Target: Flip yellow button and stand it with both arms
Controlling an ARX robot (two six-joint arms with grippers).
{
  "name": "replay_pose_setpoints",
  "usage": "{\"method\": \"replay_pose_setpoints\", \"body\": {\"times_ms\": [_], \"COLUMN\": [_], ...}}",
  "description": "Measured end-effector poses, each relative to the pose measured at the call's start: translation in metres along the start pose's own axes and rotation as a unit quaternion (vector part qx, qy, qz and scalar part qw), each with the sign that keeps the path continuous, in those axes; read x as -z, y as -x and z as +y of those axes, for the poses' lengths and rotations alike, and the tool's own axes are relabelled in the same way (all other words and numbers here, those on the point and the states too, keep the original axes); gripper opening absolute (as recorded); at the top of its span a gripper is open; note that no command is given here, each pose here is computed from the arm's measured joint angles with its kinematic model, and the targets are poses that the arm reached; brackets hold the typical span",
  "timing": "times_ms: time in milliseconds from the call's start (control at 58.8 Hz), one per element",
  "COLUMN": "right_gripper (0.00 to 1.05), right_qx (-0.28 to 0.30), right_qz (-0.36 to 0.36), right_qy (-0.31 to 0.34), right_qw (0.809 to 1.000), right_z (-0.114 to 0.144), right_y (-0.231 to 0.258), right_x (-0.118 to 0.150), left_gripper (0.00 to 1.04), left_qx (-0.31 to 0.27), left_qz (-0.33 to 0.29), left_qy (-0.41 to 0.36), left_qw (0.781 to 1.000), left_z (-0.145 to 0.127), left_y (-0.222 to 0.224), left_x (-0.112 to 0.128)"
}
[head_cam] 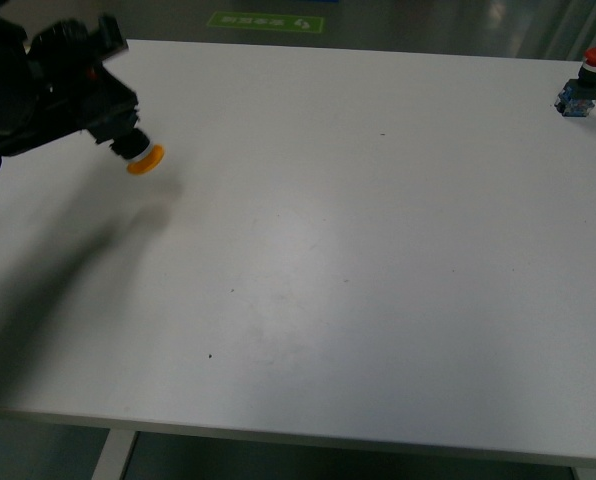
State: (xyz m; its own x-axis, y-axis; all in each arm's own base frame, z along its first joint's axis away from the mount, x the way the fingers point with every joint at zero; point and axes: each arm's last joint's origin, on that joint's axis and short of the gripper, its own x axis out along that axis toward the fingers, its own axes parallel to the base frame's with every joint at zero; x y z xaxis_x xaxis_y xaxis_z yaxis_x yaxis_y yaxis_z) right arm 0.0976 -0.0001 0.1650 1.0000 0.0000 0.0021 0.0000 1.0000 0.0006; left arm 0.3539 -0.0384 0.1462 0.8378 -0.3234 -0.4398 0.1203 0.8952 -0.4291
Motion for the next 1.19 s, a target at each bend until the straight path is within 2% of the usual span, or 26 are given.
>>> {"method": "replay_pose_setpoints", "body": {"times_ms": [102,204,306,340,426,613,783,1004,1191], "right_gripper": [0.97,0.97,0.97,0.97,0.97,0.97,0.97,0.97,0.97], "right_qx": [0.000,0.000,0.000,0.000,0.000,0.000,0.000,0.000,0.000], "right_qz": [0.000,0.000,0.000,0.000,0.000,0.000,0.000,0.000,0.000], "right_qy": [0.000,0.000,0.000,0.000,0.000,0.000,0.000,0.000,0.000], "right_qw": [1.000,1.000,1.000,1.000,1.000,1.000,1.000,1.000,1.000], "right_z": [0.000,0.000,0.000,0.000,0.000,0.000,0.000,0.000,0.000], "right_y": [0.000,0.000,0.000,0.000,0.000,0.000,0.000,0.000,0.000], "right_x": [0.000,0.000,0.000,0.000,0.000,0.000,0.000,0.000,0.000], "left_gripper": [0.36,0.36,0.36,0.36,0.36,0.36,0.36,0.36,0.36], "left_qx": [0.081,0.167,0.230,0.268,0.325,0.358,0.414,0.482,0.492], "left_qz": [-0.015,-0.030,-0.049,-0.059,-0.064,-0.018,-0.020,-0.005,0.001], "left_qy": [0.057,0.136,0.224,0.260,0.306,0.349,0.347,0.350,0.350], "left_qw": [0.995,0.976,0.946,0.926,0.893,0.866,0.841,0.803,0.797], "left_z": [-0.010,-0.021,-0.032,-0.040,-0.056,-0.086,-0.109,-0.129,-0.132], "left_y": [0.008,0.013,0.016,0.018,0.018,-0.008,-0.019,-0.021,-0.021], "left_x": [-0.008,-0.014,-0.017,-0.019,-0.021,-0.023,-0.040,-0.043,-0.041]}}
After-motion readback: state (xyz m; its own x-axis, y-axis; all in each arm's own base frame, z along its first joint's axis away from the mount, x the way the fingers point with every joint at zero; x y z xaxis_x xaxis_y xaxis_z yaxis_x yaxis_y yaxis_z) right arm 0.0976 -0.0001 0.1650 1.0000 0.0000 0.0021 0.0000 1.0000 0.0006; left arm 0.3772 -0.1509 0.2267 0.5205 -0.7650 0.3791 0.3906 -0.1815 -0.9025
